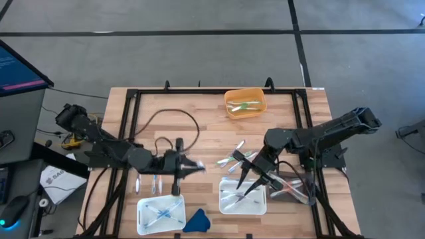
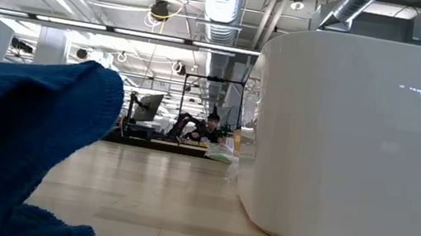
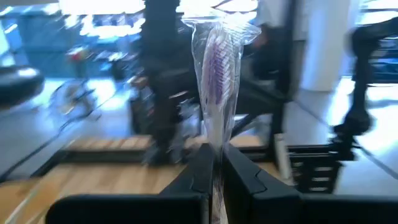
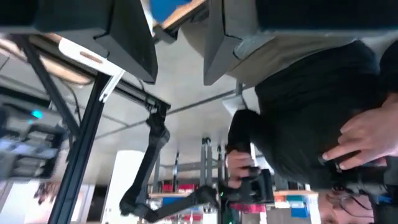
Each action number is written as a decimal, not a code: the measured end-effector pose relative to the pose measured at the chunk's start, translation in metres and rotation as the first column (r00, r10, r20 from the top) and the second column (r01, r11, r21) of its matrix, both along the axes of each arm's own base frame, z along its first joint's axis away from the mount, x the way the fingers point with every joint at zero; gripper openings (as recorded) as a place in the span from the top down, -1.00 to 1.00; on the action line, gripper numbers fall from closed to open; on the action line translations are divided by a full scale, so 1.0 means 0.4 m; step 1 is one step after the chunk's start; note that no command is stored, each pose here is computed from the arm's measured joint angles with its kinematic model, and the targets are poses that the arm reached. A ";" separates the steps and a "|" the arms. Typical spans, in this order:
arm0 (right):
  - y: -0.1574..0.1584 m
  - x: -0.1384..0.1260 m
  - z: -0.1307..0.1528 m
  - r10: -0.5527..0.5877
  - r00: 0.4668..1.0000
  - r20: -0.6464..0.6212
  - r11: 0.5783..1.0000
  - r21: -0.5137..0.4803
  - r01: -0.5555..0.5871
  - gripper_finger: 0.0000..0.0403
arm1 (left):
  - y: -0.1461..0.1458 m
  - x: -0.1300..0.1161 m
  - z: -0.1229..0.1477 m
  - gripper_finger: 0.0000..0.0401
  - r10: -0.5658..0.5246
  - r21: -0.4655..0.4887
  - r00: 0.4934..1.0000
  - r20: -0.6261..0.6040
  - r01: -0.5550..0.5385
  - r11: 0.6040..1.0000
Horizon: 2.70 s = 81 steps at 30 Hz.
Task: Pick & Place Toothbrushes
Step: Put the violet toothbrush into the right white bin
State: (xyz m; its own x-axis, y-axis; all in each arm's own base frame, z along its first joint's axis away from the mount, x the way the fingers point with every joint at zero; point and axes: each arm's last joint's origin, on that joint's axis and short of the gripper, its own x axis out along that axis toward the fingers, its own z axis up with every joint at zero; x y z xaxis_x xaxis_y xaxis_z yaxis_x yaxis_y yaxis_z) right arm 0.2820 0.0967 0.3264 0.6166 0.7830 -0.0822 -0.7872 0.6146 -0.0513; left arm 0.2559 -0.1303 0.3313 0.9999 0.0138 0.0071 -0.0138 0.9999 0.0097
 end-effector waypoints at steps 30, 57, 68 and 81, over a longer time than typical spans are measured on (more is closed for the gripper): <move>0.027 0.115 -0.067 -0.097 0.995 0.017 0.994 0.051 0.096 0.38 | -0.049 0.083 -0.042 0.97 -0.392 0.177 0.904 0.171 0.364 0.915; 0.015 0.123 -0.079 -0.242 0.970 -0.022 0.970 0.023 0.242 0.37 | -0.012 0.116 -0.072 0.97 -0.513 0.177 0.845 0.150 0.487 0.855; 0.012 0.124 -0.079 -0.276 0.958 -0.081 0.957 0.069 0.282 -0.10 | -0.009 0.117 -0.072 0.97 -0.510 0.177 0.847 0.151 0.484 0.857; 0.013 0.124 -0.079 -0.275 0.958 -0.076 0.958 0.065 0.280 -0.29 | 0.007 0.127 -0.075 0.97 -0.423 0.176 0.893 0.155 0.396 0.901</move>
State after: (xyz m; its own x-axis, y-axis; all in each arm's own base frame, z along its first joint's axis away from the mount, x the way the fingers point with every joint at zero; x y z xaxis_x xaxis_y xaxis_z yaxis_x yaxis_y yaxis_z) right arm 0.3315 0.1020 0.2947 0.8056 0.5873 -0.0779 -0.5853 0.8093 0.0489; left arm 0.3068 -0.1276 0.3014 0.8966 -0.4112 0.1645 0.3819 0.9059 0.1830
